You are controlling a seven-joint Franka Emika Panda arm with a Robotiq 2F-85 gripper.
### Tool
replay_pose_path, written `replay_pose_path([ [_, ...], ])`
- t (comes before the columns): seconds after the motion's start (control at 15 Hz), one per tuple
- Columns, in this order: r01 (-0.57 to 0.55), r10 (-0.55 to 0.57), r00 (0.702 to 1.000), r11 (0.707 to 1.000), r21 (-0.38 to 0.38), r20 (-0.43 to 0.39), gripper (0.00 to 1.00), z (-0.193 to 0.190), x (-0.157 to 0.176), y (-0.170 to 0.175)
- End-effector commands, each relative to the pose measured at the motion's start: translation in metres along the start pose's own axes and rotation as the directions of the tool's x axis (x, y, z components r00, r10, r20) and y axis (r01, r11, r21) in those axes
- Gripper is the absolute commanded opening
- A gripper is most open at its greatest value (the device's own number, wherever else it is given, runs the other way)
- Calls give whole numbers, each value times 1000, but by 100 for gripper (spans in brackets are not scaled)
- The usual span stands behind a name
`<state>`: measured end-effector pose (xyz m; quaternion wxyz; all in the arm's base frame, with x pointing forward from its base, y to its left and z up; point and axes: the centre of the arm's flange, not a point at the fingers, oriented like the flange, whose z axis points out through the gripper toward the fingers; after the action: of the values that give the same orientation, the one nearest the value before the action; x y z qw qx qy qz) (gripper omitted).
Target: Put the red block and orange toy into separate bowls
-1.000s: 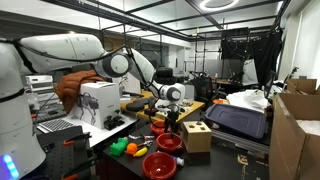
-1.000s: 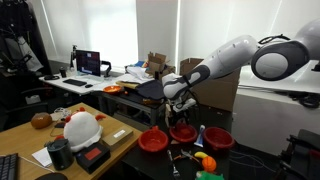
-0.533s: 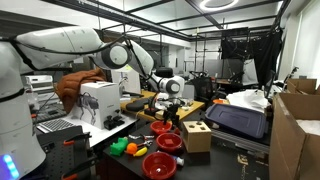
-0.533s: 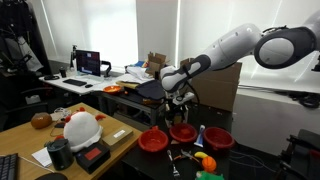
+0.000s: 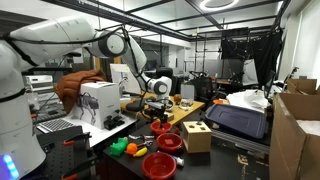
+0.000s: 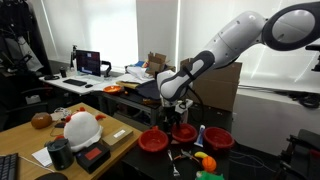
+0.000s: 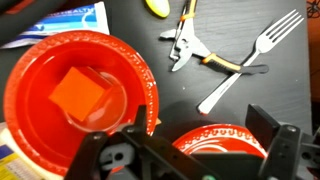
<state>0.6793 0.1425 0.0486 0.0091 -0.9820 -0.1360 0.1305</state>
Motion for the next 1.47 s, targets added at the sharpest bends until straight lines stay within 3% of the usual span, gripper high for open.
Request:
replay_pose_path([
  [0.0,110,-110,994,994,17,2,100,-17,-69,-23],
  [0.27,169,-170,985,985,33,37,100,-18,-96,-30],
  [0.87,106,-117,976,992,71,181,100,17,-171,-18],
  [1.4,34,-43,981,998,53,191,100,41,-184,-19],
])
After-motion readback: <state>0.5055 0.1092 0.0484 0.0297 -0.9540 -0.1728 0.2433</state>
